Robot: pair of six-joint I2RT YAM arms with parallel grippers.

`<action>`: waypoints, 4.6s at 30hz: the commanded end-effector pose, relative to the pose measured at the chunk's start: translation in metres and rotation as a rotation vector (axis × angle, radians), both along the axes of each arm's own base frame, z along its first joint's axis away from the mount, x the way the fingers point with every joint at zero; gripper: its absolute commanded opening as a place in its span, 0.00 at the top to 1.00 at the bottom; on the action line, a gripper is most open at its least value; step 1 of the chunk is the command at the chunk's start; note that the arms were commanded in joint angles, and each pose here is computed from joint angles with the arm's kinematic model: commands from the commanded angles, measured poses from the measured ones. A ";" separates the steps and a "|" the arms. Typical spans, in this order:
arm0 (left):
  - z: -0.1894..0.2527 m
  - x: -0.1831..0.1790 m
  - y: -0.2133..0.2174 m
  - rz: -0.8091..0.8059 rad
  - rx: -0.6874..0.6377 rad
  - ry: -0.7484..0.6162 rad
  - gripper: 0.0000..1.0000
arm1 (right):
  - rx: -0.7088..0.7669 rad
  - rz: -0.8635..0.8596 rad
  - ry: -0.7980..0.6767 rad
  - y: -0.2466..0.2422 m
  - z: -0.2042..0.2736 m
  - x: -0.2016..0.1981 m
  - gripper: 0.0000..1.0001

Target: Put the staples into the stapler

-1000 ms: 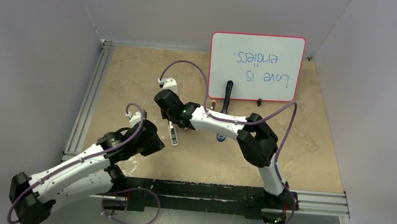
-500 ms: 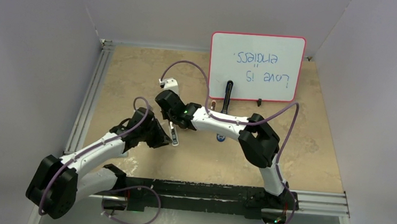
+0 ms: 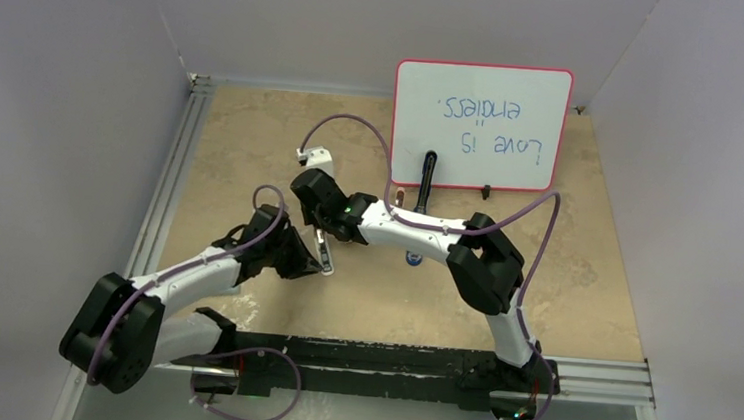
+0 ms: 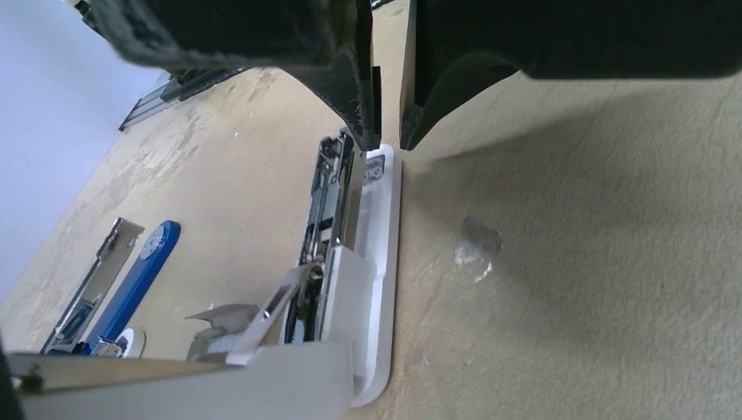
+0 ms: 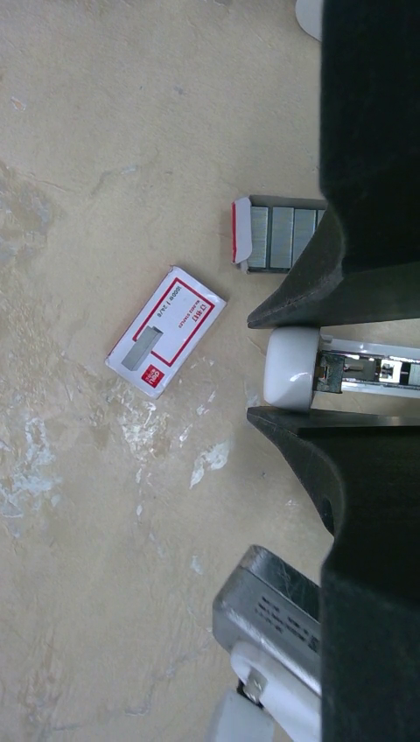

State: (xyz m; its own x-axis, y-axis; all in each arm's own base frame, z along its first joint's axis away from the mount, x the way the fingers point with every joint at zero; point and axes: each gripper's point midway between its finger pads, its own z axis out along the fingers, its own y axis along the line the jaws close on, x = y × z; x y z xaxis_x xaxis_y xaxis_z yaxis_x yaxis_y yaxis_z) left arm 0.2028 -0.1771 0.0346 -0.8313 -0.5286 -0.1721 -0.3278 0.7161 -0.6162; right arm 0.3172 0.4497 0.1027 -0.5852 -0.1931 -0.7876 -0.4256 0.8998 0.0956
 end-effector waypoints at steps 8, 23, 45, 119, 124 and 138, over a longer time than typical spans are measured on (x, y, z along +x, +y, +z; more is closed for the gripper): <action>-0.009 0.015 -0.004 -0.012 -0.015 -0.012 0.88 | 0.104 0.001 -0.032 0.006 0.045 -0.002 0.78; -0.027 0.011 0.000 0.008 -0.063 0.086 0.91 | 0.095 0.016 0.040 -0.008 0.025 -0.039 0.84; -0.036 0.012 0.009 0.036 -0.039 0.119 0.90 | 0.015 -0.073 0.052 -0.027 -0.014 -0.074 0.86; 0.011 0.021 0.031 0.069 0.049 -0.044 0.77 | -0.297 0.078 0.384 -0.052 -0.122 -0.115 0.76; 0.011 0.020 0.031 0.070 0.046 -0.039 0.77 | -0.302 0.087 0.430 -0.057 -0.145 -0.120 0.76; 0.033 0.026 0.041 0.117 0.079 -0.100 0.73 | -0.104 0.009 0.227 -0.021 -0.028 -0.065 0.49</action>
